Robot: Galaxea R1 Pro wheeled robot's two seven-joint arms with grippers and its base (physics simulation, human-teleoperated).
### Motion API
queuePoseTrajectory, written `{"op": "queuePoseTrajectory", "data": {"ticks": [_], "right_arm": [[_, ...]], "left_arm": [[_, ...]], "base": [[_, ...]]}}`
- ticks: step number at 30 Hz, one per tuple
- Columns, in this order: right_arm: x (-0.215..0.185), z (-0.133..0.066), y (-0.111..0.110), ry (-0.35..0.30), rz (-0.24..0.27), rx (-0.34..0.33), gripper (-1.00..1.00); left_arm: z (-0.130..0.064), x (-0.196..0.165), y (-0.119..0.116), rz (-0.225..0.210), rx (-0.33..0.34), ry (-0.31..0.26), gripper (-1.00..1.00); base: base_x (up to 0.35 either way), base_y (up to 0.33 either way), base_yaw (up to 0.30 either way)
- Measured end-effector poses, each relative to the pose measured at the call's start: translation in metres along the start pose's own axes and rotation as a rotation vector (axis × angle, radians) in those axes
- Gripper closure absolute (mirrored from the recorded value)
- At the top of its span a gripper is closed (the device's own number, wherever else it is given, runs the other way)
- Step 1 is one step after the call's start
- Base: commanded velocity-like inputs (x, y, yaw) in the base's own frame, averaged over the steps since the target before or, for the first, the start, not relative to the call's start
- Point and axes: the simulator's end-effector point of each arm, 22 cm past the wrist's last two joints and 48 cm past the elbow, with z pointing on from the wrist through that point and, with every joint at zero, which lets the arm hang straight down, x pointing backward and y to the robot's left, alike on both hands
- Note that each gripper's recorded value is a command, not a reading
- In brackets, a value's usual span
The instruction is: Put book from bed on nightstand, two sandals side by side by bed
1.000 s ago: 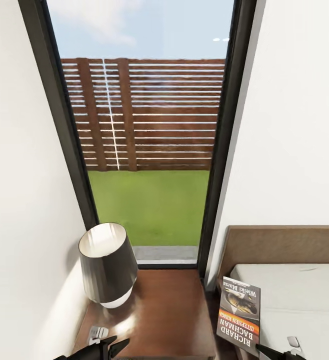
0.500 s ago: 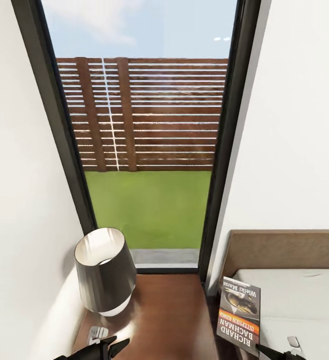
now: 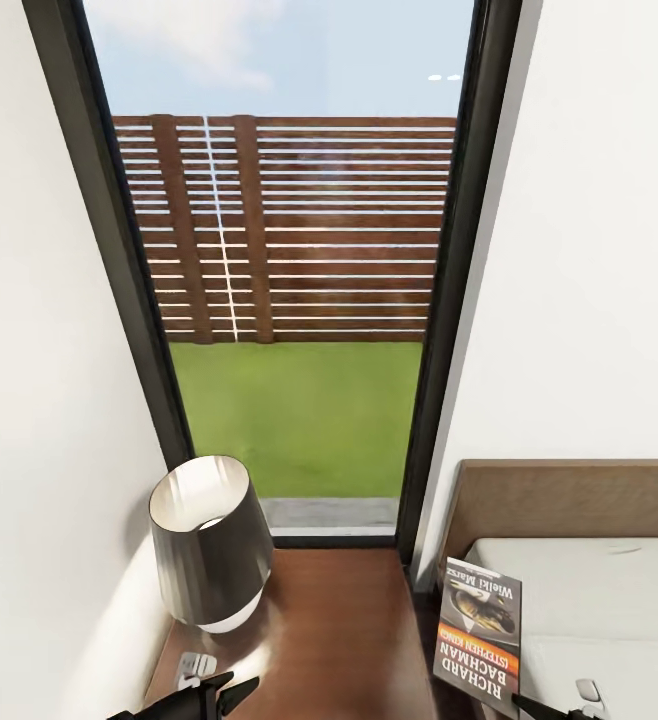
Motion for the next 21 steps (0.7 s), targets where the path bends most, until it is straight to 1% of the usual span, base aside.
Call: {"op": "queuePoseTrajectory", "data": {"ticks": [6,13,21], "right_arm": [[0.0,0.0,0.0,0.0,0.0,0.0,1.0],[-0.0002,-0.0001,0.0002,-0.001,0.0,0.0,1.0],[0.0003,0.0001,0.0001,0.001,0.0,0.0,1.0]], "left_arm": [[0.0,0.0,0.0,0.0,0.0,0.0,-1.0],[-0.0002,0.0,-0.0002,0.0,0.0,0.0,-1.0],[0.0,0.0,0.0,0.0,0.0,0.0,-1.0]], "base": [[0.007,0.0,0.0],[0.196,0.0,0.0],[0.025,0.0,0.0]]}}
